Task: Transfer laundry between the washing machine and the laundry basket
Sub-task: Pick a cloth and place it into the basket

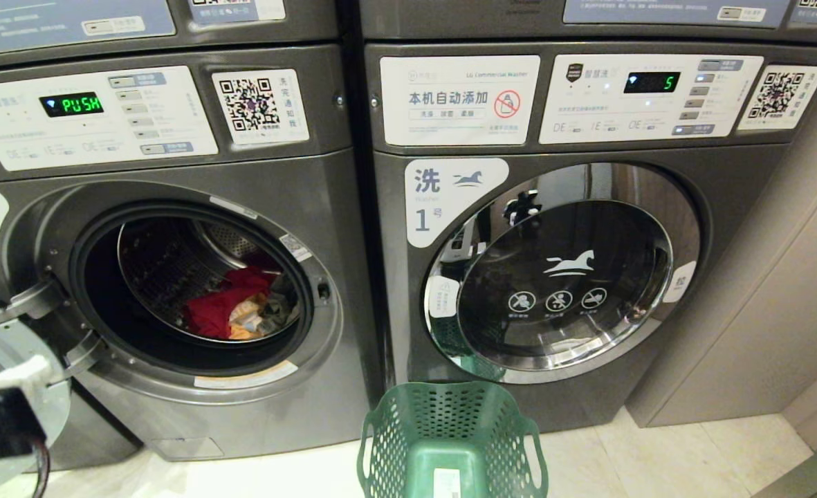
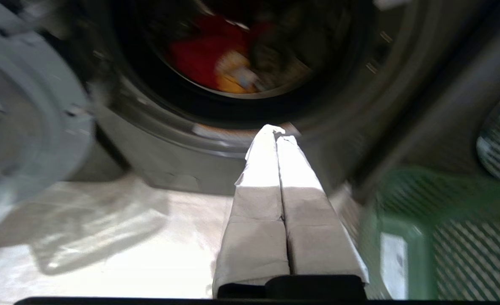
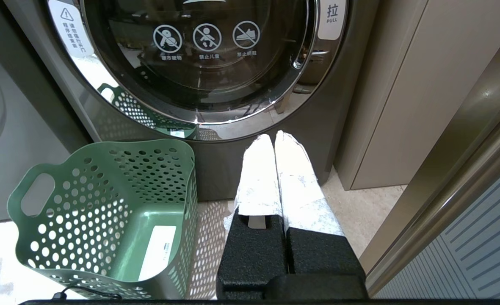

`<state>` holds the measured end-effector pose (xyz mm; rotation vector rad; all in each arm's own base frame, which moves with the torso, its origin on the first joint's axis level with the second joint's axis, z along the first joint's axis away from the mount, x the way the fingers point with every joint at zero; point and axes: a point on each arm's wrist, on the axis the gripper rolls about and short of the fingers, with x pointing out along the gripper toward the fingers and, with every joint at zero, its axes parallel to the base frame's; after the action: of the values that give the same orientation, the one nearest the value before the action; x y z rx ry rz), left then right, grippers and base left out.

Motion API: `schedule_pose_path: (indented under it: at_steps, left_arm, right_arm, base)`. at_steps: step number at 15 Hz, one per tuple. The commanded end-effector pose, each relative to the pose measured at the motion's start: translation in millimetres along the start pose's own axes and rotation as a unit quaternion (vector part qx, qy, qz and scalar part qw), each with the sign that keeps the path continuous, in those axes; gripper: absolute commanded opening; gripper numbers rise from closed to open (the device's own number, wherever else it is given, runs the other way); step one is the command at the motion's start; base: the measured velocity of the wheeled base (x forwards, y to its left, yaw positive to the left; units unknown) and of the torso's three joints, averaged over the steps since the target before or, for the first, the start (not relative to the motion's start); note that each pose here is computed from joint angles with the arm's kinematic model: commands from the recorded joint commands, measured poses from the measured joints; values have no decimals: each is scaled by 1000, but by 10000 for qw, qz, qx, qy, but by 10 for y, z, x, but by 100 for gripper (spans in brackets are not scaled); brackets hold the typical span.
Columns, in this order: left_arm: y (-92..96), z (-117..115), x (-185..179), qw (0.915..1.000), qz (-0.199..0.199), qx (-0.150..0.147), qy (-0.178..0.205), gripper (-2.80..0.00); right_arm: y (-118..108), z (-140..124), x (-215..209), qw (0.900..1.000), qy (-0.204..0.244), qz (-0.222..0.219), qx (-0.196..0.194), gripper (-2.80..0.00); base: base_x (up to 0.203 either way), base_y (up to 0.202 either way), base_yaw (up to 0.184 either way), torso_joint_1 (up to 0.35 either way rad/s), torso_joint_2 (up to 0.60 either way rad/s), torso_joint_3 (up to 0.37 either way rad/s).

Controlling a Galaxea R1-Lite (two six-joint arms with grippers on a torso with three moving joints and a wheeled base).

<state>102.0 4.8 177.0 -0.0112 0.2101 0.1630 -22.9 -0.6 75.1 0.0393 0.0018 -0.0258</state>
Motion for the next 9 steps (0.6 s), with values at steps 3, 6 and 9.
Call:
schedule_pose_path:
  at_steps: [3,6,9]
  left_arm:
    - [79,-737,-645,9963,-753,124,-394,-280]
    - [116,-1077,-815,9966,-706,316,-266,-280]
    - [129,-1209,-933,9922,-911,400,-747,-280]
  right_arm:
    - [0,0,1,10000,4,-2,3,-280]
    - [0,0,1,10000,3,-9,3,-280]
    - [0,0,1,10000,3,-9,3,-280]
  base:
    - [0,0,0,0,0,0]
    - [0,0,0,0,0,0]
    - [0,0,0,0,0,0]
